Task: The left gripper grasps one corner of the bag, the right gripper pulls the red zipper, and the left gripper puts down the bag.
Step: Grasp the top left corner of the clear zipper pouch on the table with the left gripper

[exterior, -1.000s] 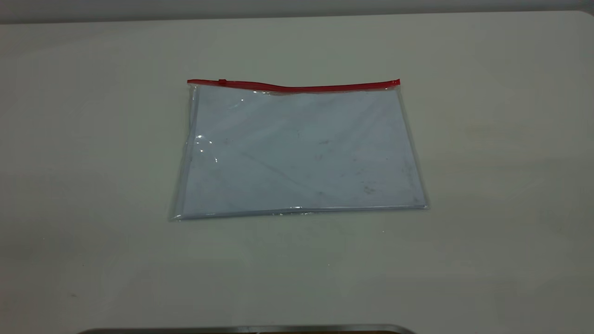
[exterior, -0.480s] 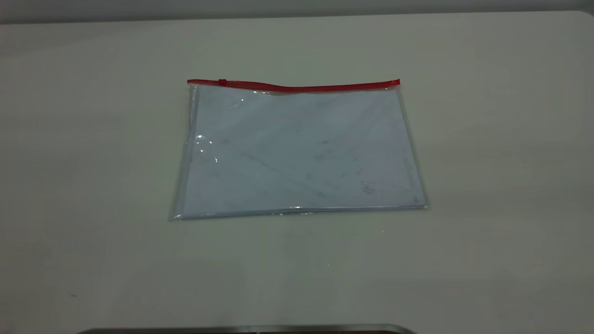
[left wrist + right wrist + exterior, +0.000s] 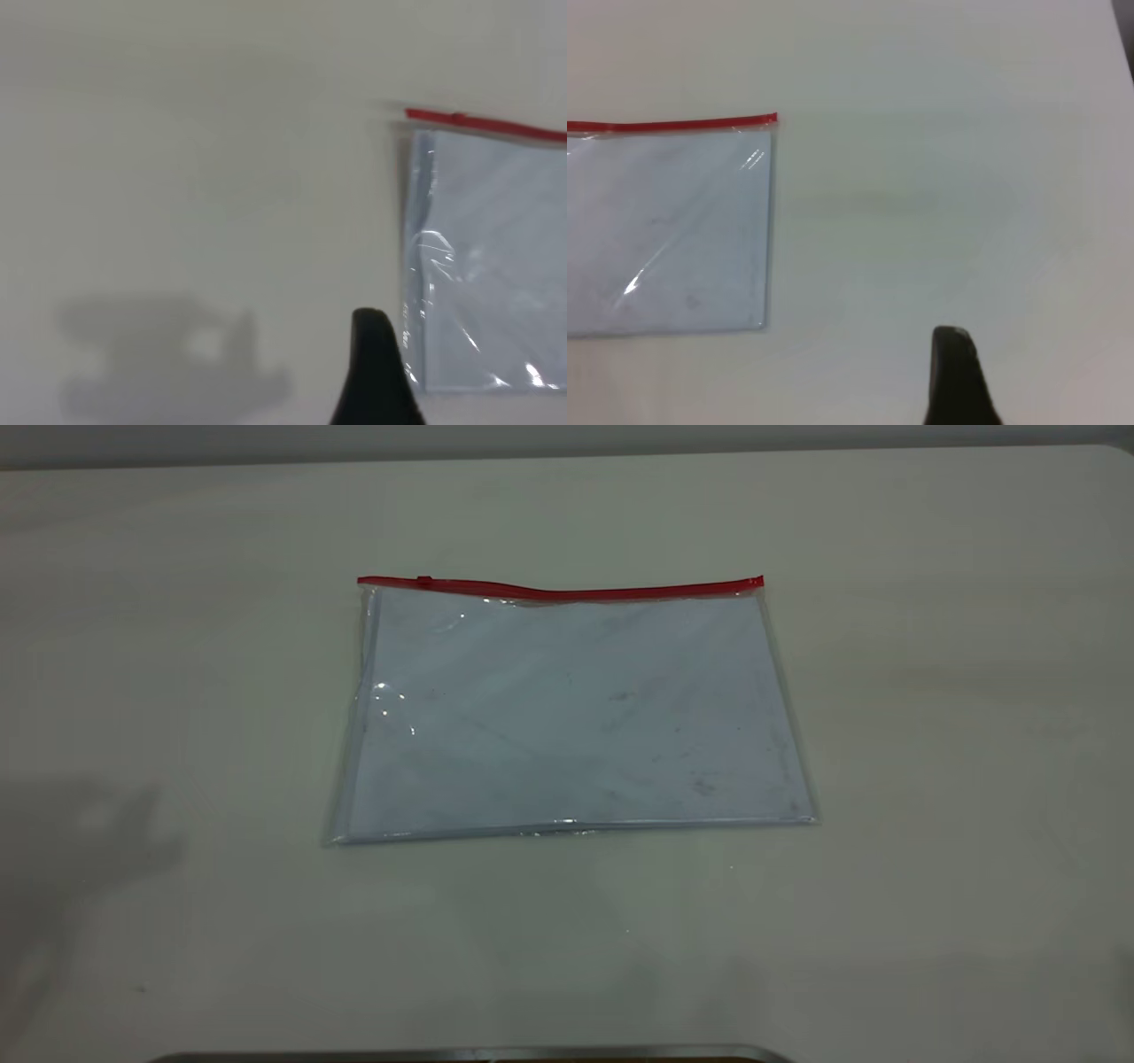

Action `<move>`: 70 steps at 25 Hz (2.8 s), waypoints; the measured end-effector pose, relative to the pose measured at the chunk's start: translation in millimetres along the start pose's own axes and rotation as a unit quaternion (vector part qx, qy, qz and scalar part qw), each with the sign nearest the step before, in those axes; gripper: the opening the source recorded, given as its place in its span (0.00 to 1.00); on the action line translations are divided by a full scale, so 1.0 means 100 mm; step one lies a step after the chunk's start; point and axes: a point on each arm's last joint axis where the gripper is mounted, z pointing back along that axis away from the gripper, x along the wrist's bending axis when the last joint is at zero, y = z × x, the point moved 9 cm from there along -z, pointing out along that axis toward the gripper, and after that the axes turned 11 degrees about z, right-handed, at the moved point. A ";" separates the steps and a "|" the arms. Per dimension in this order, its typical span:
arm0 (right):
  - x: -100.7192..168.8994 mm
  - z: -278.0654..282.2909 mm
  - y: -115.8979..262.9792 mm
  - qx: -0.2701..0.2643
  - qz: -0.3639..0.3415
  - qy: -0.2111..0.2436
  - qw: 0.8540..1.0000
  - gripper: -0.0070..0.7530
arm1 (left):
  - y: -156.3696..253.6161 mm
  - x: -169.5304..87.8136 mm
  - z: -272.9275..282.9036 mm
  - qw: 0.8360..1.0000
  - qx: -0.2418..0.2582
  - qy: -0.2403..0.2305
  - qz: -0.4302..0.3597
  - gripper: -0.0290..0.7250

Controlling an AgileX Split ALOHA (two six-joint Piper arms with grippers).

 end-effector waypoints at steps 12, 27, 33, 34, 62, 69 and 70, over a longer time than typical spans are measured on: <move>-0.15 -0.97 0.01 0.089 -0.019 0.000 0.996 0.69 | -0.13 -0.12 -1.58 0.987 0.151 0.031 -0.040 0.82; -0.24 -1.59 0.02 0.140 -0.007 -0.004 0.990 0.69 | 0.31 -0.30 -2.58 0.964 0.165 0.163 -0.133 0.82; -0.23 -1.61 0.04 0.146 -0.009 -0.005 0.989 0.69 | 0.33 -0.37 -2.83 0.967 0.119 0.189 -0.127 0.82; -0.23 -1.61 0.04 0.146 -0.009 -0.005 0.989 0.69 | 0.34 -0.36 -2.87 0.967 0.113 0.191 -0.122 0.82; -0.22 -1.61 0.04 0.147 -0.008 -0.008 0.989 0.69 | 0.63 -0.63 -3.21 0.933 0.107 0.325 -0.114 0.27; -0.21 -1.76 0.02 0.131 0.052 -0.017 0.990 0.69 | 0.66 -0.75 -3.07 0.852 0.102 0.387 -0.338 0.11; -0.18 -1.82 0.02 0.130 0.062 -0.023 0.989 0.69 | 0.64 -0.77 -3.04 0.833 0.104 0.398 -0.371 0.11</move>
